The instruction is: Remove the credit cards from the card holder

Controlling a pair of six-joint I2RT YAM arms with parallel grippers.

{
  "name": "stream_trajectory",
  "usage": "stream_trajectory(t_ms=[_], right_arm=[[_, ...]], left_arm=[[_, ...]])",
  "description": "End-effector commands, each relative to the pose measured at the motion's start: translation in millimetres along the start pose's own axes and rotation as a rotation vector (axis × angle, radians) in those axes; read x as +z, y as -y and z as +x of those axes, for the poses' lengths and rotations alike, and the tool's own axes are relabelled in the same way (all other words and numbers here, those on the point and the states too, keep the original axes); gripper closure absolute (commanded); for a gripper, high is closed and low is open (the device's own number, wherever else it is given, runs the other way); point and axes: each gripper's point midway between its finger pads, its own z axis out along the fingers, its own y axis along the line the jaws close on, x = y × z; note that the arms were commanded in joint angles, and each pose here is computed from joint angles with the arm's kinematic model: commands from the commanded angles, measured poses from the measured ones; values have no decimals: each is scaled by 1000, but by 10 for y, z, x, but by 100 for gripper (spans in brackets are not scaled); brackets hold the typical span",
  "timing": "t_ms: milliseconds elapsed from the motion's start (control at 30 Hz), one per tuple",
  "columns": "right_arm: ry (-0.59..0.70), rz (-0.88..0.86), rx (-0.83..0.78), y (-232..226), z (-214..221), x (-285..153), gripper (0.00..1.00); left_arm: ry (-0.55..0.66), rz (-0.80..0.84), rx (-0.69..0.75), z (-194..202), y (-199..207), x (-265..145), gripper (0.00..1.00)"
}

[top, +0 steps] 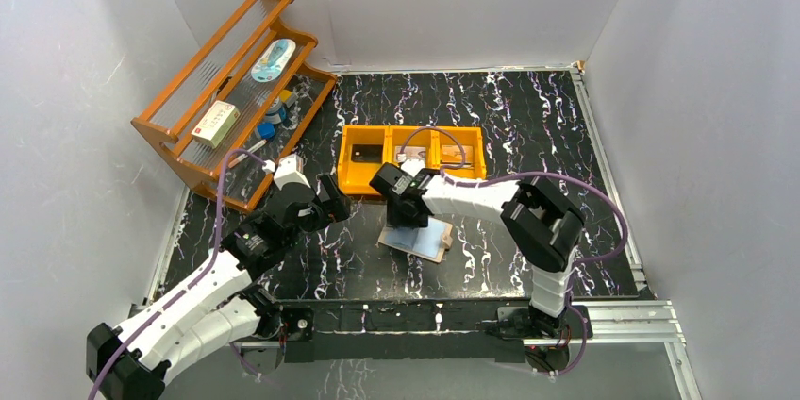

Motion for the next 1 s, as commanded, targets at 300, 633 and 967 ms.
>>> stream_trajectory(t_ms=[300,633,967], right_arm=[[10,-364,-251,-384,137,-220,62],[5,-210,-255,-155,32,-181,26],[-46,-20,-186,30,247,34,16]], left_arm=[[6,-29,11,-22,-43,23,3],[-7,-14,9,14,-20,35,4],[40,-27,-7,-75,-69,-22,4]])
